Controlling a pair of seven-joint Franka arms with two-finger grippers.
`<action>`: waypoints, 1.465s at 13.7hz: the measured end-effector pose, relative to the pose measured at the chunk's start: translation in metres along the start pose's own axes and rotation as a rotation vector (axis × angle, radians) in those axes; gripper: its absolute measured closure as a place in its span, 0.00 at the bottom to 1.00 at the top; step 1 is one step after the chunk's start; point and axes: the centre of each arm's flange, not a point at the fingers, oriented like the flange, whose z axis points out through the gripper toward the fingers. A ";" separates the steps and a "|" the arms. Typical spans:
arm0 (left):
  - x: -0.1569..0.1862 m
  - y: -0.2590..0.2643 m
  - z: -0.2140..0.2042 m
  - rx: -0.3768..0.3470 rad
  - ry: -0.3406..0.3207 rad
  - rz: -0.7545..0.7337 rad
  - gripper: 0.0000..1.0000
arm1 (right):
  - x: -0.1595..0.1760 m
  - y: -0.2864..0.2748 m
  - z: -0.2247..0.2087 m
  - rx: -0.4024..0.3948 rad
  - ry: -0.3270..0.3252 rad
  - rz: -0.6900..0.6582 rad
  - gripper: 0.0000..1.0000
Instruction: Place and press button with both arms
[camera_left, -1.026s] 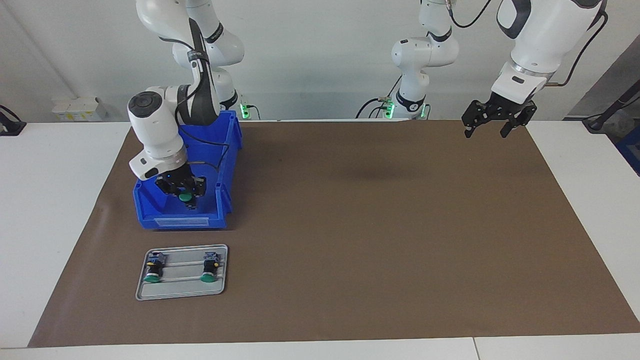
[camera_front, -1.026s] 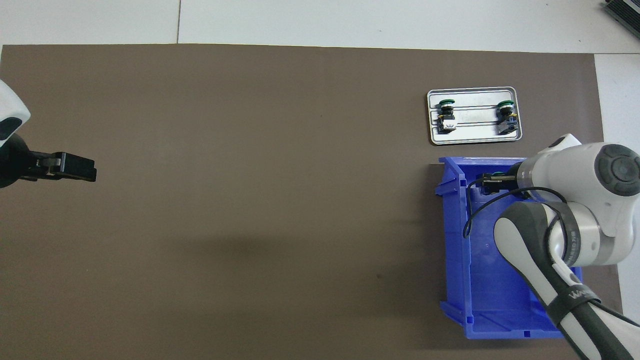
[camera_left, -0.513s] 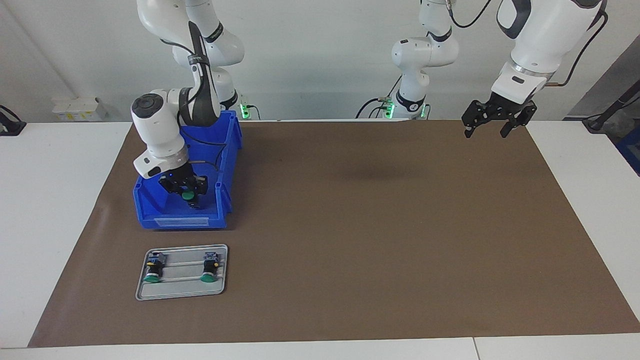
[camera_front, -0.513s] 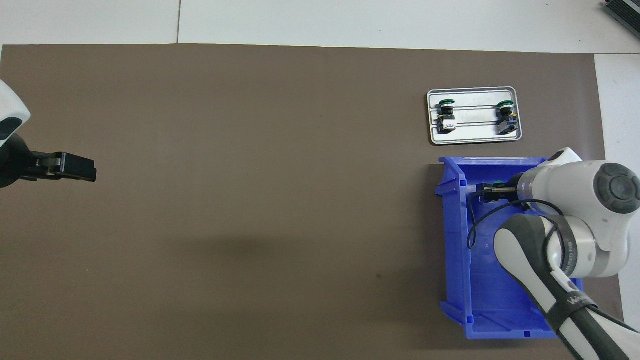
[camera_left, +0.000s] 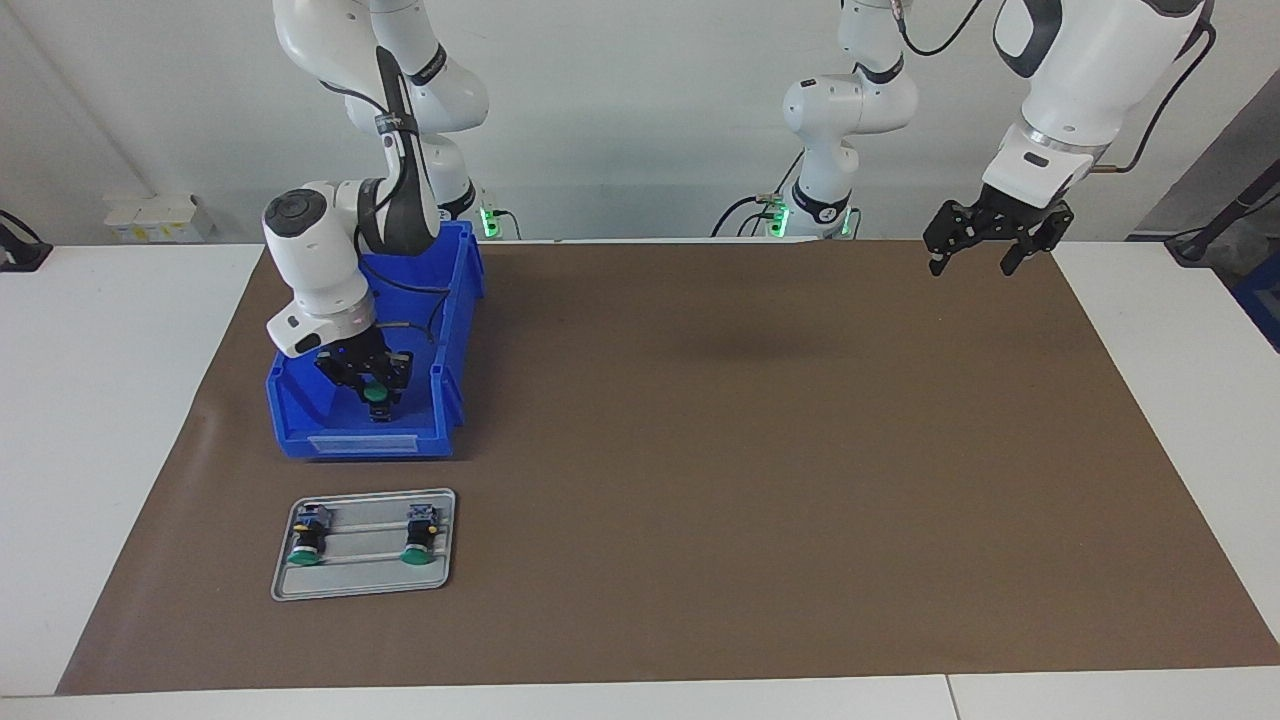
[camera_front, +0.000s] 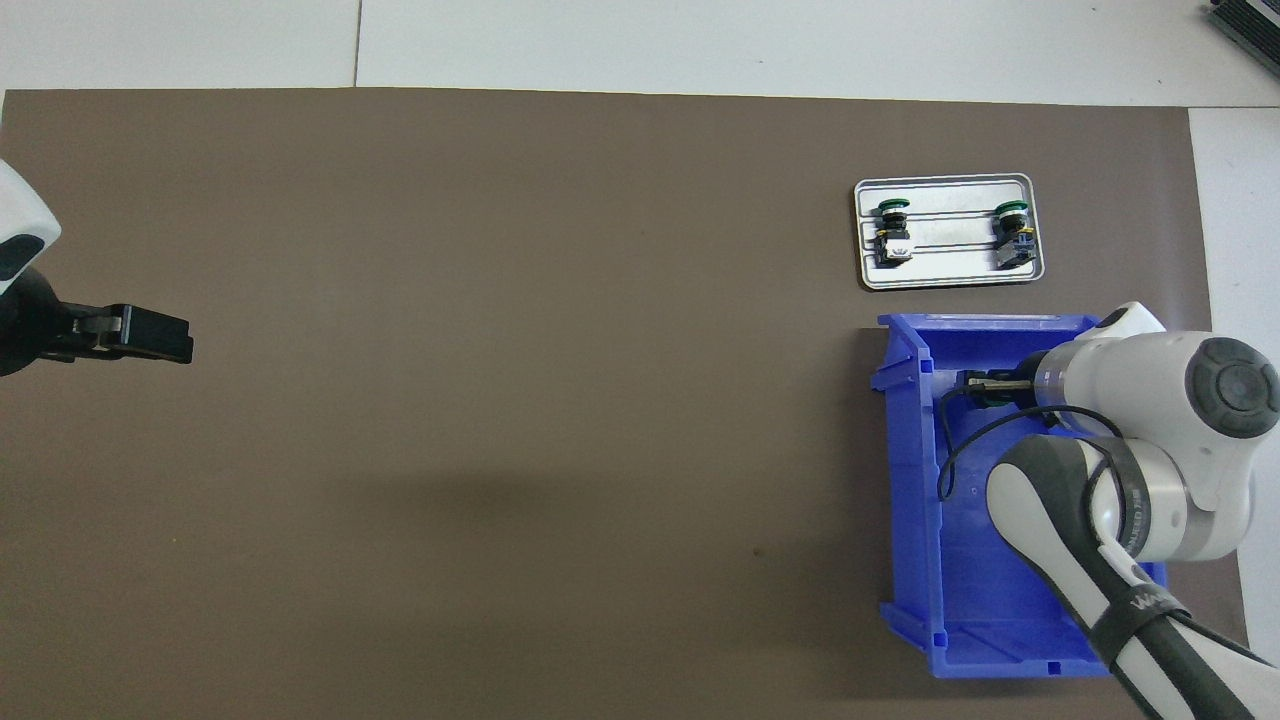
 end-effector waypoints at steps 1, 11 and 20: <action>0.000 0.000 0.000 0.000 0.000 0.000 0.00 | 0.004 0.000 -0.005 0.001 0.011 0.000 0.27; 0.000 0.000 0.000 0.000 0.000 0.000 0.00 | 0.062 0.001 -0.205 -0.001 -0.079 0.052 0.00; 0.000 0.000 0.000 0.000 0.000 0.000 0.00 | 0.051 0.021 -0.305 -0.007 -0.148 0.088 0.00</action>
